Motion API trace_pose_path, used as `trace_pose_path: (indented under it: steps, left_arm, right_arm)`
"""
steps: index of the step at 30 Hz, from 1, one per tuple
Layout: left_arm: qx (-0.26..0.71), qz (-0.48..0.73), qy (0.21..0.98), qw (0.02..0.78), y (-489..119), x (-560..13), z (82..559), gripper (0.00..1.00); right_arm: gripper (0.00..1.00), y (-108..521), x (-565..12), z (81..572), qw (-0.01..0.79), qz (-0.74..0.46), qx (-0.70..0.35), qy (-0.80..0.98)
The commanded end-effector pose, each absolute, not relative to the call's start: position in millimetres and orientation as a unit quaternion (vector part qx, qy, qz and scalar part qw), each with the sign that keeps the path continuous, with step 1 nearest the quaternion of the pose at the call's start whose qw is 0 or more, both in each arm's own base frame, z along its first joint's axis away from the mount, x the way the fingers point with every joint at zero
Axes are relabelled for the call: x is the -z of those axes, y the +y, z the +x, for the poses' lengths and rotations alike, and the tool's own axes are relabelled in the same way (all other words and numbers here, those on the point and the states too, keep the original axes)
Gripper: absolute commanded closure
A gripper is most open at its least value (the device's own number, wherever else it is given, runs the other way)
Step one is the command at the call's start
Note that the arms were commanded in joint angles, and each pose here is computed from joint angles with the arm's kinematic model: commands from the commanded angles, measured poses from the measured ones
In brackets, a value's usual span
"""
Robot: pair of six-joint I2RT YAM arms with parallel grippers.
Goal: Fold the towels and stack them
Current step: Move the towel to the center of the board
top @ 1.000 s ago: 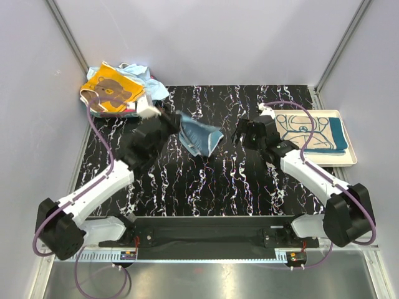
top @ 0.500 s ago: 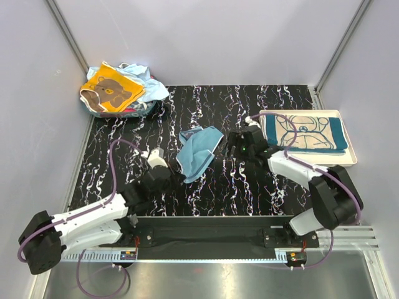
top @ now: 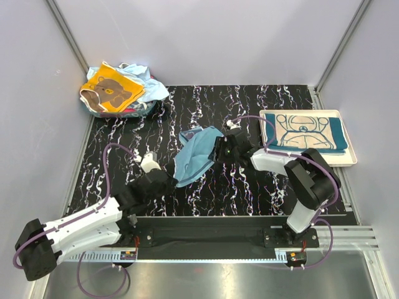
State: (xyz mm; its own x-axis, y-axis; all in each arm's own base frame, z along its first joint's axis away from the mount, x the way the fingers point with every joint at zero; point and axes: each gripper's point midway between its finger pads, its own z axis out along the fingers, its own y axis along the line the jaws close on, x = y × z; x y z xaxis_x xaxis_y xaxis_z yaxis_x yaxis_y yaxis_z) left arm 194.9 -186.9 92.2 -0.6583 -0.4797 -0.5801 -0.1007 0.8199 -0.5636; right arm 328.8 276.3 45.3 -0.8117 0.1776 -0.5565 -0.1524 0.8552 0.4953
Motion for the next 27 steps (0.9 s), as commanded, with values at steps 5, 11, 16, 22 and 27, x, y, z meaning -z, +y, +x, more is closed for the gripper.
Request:
trace_pose_path:
  steps: [5, 11, 16, 22, 27]
  left_arm:
    - [0.258, -0.174, 0.865, 0.394, -189, -105, 201, 1.0]
    - [0.258, -0.174, 0.865, 0.393, -189, -105, 200, 1.0]
    - [0.259, -0.172, 0.866, 0.392, -190, -104, 200, 1.0]
    - [0.258, -0.169, 0.867, 0.392, -190, -103, 201, 1.0]
    - [0.257, -0.164, 0.868, 0.392, -191, -105, 201, 1.0]
  right_arm:
    - [0.46, 310, -45, 335, 0.319, -0.033, -0.304, 0.897]
    - [0.47, 295, -33, 336, 0.331, -0.028, -0.268, 0.904]
    - [0.51, 297, -30, 331, 0.326, -0.035, -0.274, 0.904]
    - [0.7, 301, -28, 329, 0.323, -0.037, -0.283, 0.902]
    - [0.92, 298, -35, 327, 0.329, -0.031, -0.282, 0.901]
